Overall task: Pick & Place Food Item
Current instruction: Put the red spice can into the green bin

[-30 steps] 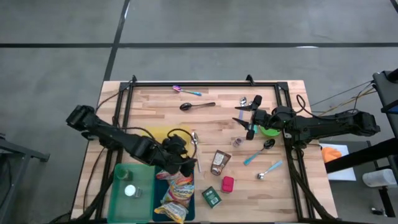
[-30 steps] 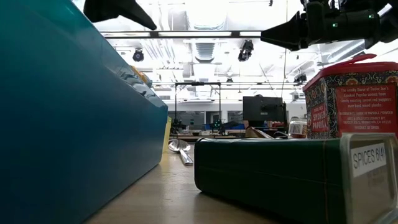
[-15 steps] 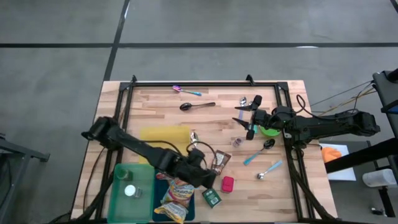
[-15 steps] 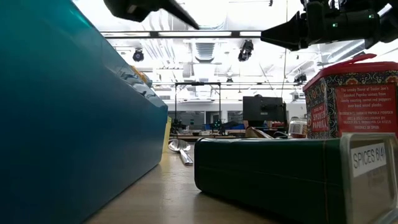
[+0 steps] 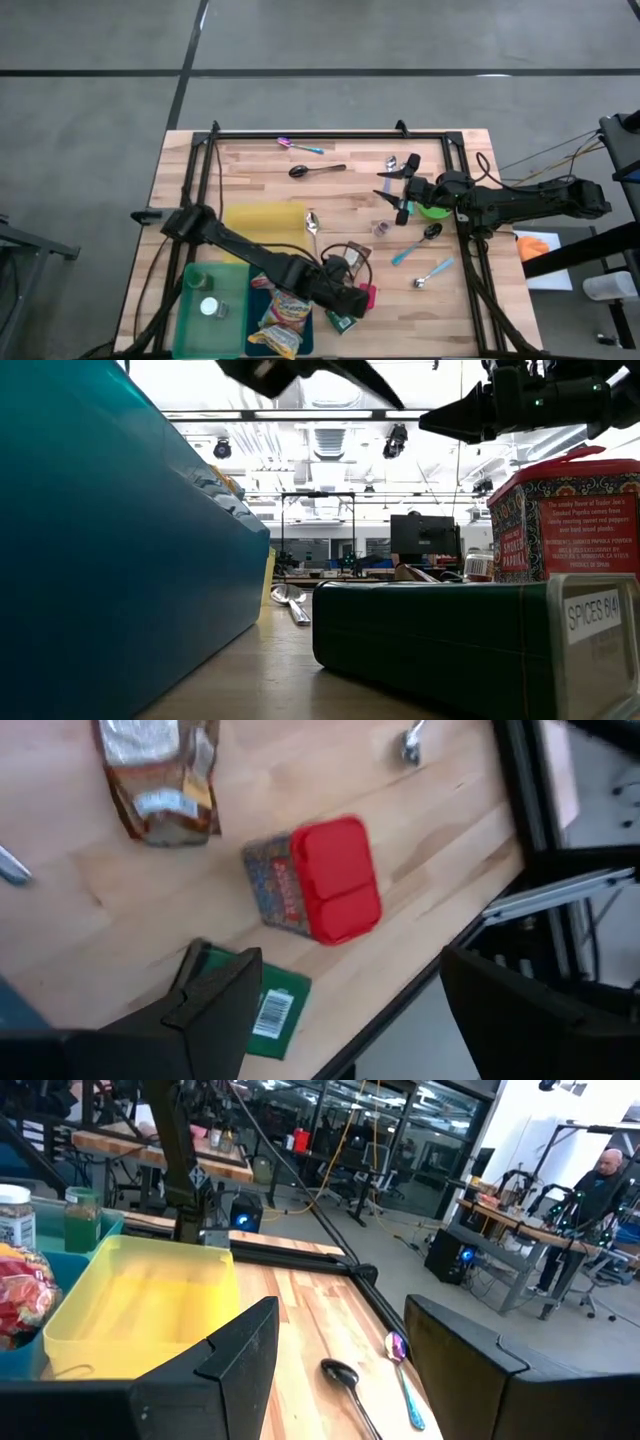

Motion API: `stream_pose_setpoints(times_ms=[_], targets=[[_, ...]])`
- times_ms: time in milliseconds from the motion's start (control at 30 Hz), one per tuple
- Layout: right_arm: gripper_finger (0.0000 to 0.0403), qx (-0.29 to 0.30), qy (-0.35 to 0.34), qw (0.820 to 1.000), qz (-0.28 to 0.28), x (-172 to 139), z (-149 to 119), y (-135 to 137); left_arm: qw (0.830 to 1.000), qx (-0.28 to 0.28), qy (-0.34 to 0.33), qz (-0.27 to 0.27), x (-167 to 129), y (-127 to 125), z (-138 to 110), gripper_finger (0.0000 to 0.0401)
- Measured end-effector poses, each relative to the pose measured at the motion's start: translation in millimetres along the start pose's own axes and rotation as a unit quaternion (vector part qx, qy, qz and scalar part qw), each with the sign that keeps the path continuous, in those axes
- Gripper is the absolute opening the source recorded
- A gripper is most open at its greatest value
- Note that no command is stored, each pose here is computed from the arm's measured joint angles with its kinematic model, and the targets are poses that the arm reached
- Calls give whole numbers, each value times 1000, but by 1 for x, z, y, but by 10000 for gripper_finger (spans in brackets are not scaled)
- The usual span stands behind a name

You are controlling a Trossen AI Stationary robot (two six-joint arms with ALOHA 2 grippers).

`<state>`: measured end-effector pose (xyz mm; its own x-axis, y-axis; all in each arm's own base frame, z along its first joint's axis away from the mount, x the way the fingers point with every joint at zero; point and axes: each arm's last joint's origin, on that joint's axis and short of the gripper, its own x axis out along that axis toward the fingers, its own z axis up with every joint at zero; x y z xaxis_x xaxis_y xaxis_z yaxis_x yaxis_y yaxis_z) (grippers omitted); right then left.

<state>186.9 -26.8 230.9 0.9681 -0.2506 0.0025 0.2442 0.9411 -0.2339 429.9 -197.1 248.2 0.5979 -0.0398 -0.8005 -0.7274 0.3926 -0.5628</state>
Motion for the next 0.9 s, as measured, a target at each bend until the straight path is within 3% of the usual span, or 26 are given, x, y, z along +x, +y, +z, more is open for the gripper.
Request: stream_pose_setpoints(times_ms=[500, 900], targets=[[215, 0, 2, 1000, 0, 0, 0, 0, 999, 13, -3, -31, 33, -3, 5, 309], [215, -1, 4, 1000, 0, 1, -1, 0, 999, 23, -17, -16, 35, 1, 6, 309]])
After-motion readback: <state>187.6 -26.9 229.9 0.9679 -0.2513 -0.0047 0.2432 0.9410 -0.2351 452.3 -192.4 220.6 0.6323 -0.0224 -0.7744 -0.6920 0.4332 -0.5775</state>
